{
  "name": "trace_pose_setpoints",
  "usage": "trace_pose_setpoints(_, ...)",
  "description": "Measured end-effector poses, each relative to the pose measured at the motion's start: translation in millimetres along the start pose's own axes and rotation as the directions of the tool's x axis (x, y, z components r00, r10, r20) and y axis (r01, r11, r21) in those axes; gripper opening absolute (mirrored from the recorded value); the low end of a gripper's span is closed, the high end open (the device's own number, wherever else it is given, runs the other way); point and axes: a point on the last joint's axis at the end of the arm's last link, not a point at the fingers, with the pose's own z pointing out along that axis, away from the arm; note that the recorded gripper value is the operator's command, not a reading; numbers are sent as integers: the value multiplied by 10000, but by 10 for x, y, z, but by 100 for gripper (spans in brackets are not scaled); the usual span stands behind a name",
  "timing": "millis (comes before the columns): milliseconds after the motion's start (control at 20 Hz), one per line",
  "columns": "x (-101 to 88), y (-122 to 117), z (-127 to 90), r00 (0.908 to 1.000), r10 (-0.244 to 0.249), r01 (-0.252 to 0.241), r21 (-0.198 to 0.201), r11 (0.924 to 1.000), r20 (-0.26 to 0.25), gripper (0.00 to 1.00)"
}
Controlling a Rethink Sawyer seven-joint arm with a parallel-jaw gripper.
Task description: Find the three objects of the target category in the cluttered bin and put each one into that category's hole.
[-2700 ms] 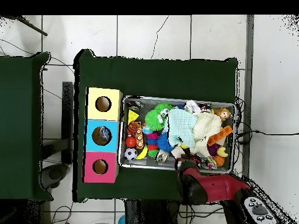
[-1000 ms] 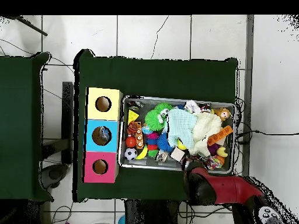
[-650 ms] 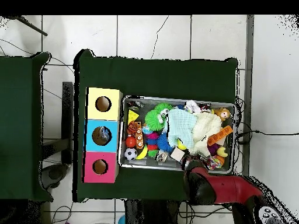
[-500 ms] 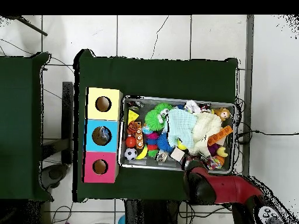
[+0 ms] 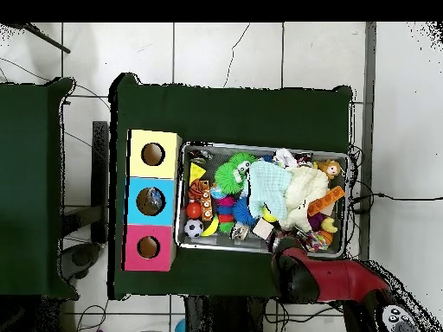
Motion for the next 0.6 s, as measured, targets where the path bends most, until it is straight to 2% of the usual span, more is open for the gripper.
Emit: trace_pose_setpoints(600,9,115,-9,9999,-126,125,-80,9999,-51,100)
